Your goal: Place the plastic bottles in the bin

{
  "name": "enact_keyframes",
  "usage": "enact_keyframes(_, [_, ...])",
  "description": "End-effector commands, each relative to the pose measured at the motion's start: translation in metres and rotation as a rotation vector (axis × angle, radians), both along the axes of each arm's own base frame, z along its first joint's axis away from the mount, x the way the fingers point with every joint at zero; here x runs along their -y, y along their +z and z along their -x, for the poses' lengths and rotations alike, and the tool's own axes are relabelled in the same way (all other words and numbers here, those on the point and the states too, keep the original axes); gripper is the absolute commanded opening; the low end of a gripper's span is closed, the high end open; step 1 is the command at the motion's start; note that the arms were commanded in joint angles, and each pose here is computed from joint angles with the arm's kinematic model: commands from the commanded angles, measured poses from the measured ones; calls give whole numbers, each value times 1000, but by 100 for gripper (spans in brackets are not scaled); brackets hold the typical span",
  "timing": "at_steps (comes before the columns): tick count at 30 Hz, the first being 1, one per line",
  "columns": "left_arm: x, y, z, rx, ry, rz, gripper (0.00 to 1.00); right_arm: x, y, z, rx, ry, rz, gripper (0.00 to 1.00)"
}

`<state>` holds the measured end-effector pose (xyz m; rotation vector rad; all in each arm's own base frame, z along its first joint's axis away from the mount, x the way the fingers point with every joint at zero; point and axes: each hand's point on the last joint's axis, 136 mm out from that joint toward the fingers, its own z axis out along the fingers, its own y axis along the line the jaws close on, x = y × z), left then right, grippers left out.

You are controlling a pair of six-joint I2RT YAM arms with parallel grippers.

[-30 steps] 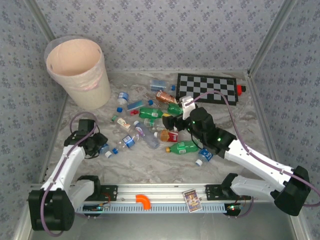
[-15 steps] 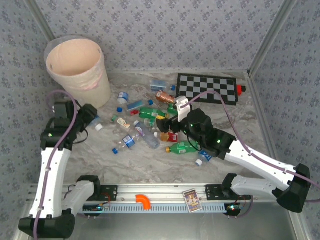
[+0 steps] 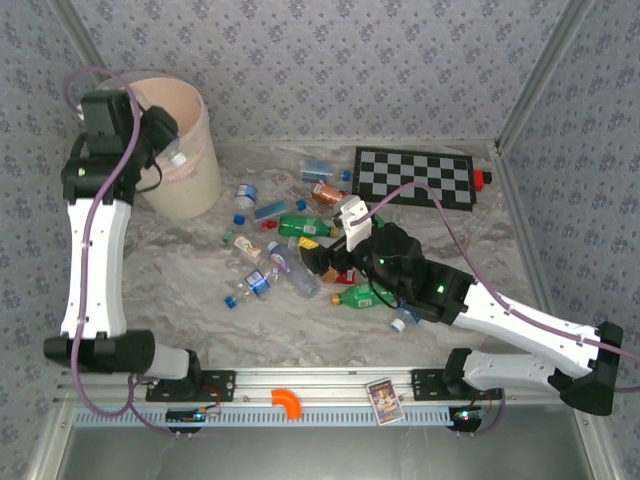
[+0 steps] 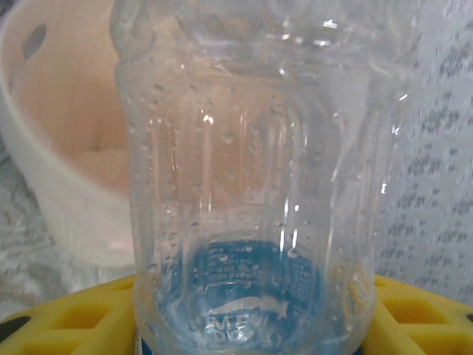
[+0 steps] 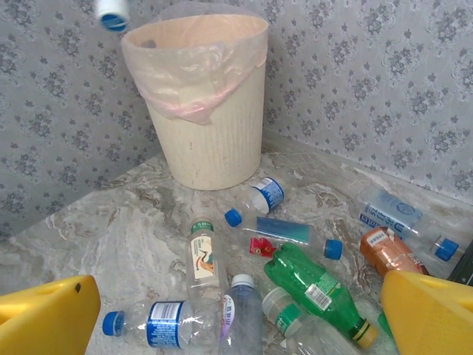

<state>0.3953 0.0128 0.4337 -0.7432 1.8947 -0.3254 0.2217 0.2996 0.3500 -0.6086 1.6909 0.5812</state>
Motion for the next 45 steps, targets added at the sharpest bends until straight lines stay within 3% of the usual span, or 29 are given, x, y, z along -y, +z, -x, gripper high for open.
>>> enact_keyframes(1, [-19, 22, -18, 35, 53, -36, 58, 1, 15, 2, 36, -17, 16, 100])
enact_keyframes(10, [-64, 20, -86, 35, 171, -60, 58, -9, 21, 12, 46, -2, 45, 100])
enact_keyframes(16, [-86, 5, -117, 46, 239, -48, 58, -14, 21, 16, 49, 1, 72, 99])
enact_keyframes(21, [-92, -18, -136, -17, 239, -20, 59, -16, 20, 18, 51, 0, 80, 100])
enact_keyframes(27, [-96, -35, -139, -64, 236, -1, 61, -16, 19, 18, 52, -6, 89, 100])
enact_keyframes(31, [-95, -35, -136, -73, 230, -2, 78, -17, 19, 17, 56, -8, 89, 100])
enact_keyframes(34, [-94, -27, -132, -60, 220, -7, 83, -19, 20, 17, 58, -2, 86, 100])
enact_keyframes(37, [-92, -19, -127, -44, 218, -8, 99, -21, 20, 17, 58, 2, 83, 100])
enact_keyframes(45, [-83, -5, -113, -28, 206, 19, 100, -23, 18, 17, 50, 6, 78, 99])
